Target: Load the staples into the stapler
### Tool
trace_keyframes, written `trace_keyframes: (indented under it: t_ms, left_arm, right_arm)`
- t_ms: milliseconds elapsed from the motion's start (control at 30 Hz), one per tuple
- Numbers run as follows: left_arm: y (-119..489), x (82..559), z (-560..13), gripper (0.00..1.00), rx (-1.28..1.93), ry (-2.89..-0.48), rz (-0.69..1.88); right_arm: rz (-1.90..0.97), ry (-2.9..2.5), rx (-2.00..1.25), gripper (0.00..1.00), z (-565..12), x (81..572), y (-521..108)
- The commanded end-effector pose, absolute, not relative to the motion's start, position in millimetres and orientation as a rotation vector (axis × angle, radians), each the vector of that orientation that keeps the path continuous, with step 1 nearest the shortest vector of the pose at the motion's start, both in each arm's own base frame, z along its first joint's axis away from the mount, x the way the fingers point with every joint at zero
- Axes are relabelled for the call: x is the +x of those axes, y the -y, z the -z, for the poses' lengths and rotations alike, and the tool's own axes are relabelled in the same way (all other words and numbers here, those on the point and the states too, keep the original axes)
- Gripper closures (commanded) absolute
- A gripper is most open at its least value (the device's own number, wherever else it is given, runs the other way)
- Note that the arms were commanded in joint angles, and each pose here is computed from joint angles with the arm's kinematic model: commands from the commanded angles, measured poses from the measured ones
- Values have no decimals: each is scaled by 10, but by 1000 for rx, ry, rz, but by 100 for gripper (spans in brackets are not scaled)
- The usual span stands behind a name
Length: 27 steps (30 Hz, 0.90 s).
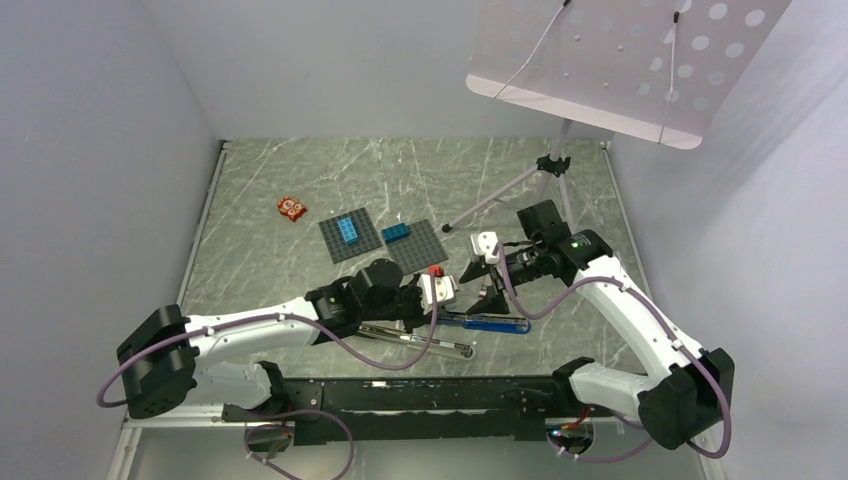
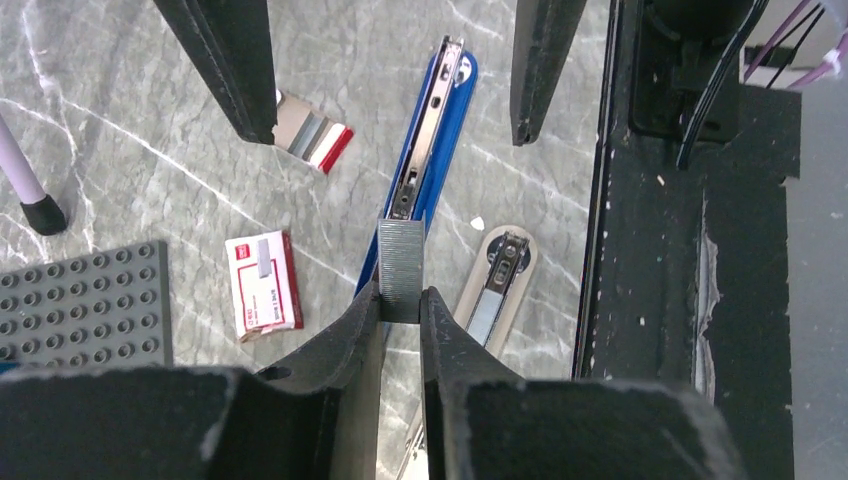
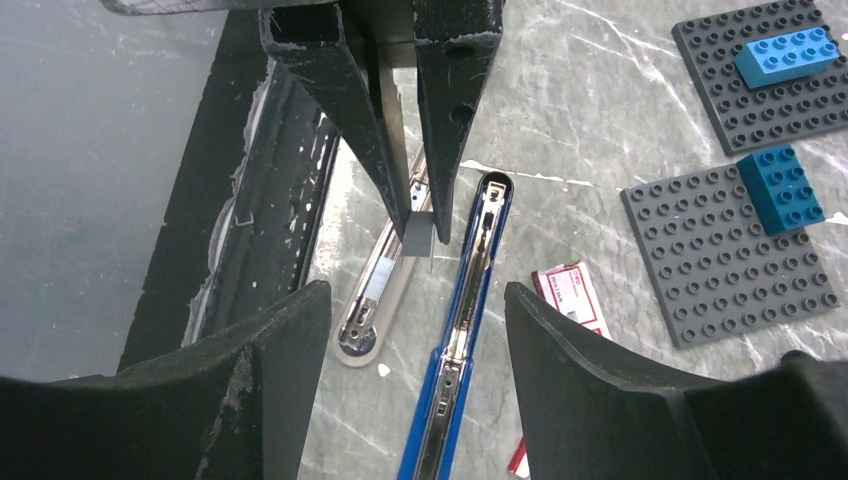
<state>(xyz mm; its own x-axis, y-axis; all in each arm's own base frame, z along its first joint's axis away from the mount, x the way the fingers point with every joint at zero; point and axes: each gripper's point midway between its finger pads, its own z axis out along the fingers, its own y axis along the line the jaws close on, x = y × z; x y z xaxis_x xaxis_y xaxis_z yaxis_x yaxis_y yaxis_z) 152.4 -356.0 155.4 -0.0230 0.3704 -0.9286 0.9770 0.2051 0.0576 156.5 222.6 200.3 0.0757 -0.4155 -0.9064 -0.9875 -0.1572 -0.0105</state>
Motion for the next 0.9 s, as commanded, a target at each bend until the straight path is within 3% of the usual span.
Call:
trace_keyframes:
  t_ms: [0, 600, 867]
  left_arm:
    - [3461, 1529, -1595, 89, 1409, -1589, 752]
    - [3489, 1588, -1654, 90, 1387, -1653, 732]
    - [3477, 1605, -1663, 90, 1363, -1661, 728]
  right_arm:
    - [-1037, -1361, -1723, 32, -1977, 1534, -2225]
    - [-1010, -1369, -1682, 47, -1824, 1569, -2524]
    - [-1029, -1387, -1688, 63, -1794, 1550, -2540]
